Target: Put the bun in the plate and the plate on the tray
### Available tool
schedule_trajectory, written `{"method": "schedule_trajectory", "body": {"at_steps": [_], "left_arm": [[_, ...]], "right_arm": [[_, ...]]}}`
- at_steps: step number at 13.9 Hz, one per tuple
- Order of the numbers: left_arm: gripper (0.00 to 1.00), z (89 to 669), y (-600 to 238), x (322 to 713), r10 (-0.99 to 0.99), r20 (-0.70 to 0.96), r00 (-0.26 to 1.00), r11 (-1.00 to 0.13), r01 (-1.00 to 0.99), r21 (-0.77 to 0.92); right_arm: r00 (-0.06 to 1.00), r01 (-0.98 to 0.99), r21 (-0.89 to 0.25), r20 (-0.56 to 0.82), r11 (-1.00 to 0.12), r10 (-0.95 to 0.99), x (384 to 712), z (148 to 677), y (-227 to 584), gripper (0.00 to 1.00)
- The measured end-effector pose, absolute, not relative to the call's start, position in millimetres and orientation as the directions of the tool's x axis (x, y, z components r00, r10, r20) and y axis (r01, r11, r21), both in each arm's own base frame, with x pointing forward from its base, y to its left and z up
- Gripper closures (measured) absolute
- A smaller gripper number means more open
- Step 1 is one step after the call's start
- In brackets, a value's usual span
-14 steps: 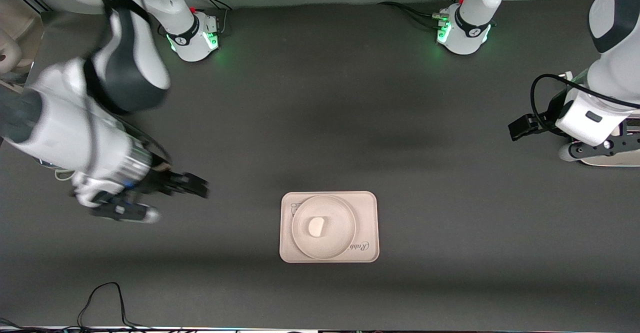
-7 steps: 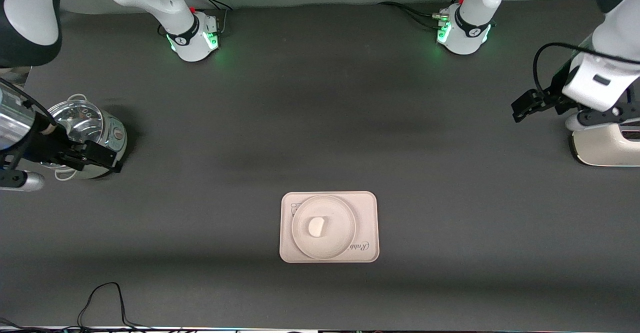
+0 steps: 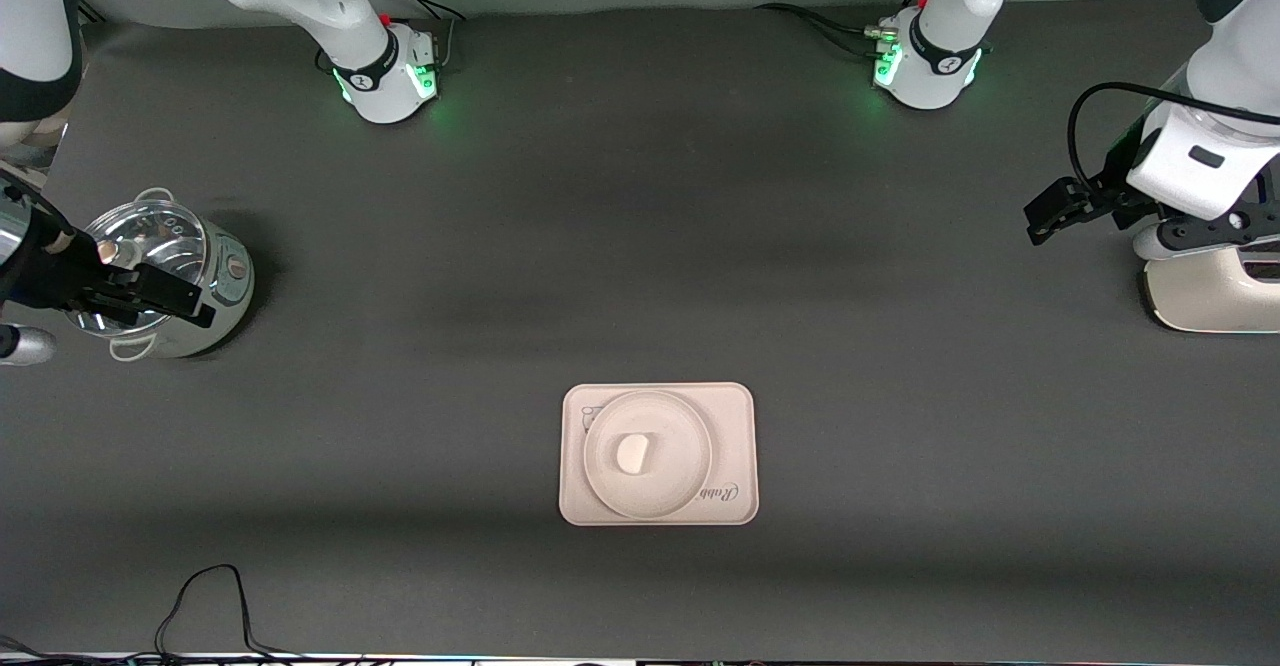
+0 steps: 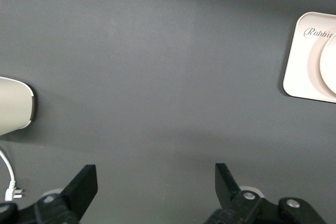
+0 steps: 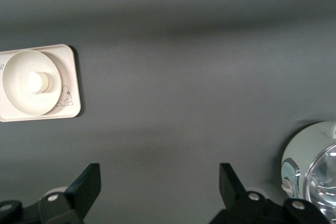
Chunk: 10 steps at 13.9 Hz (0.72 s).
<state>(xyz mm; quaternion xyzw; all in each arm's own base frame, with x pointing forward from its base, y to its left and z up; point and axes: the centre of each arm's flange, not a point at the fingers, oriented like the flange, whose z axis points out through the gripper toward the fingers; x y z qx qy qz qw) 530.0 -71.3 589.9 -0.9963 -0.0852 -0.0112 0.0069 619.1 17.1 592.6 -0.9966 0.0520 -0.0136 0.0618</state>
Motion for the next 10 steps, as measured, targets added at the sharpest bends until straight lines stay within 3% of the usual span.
{"method": "schedule_trajectory", "body": {"at_steps": [3,10], "left_arm": [[0.00,590,-72,530,0.172,0.024,0.985,-0.985,0.172,-0.012],[0.00,590,-72,530,0.174,0.020,0.984,-0.985,0.175,-0.013]], "right_arm": [[0.996,-0.091,-0.116,0.014,-0.989,-0.093,620,589,7,0.00],[0.998,-0.052,-0.034,0.037,-0.998,-0.054,584,614,1,0.00]]}}
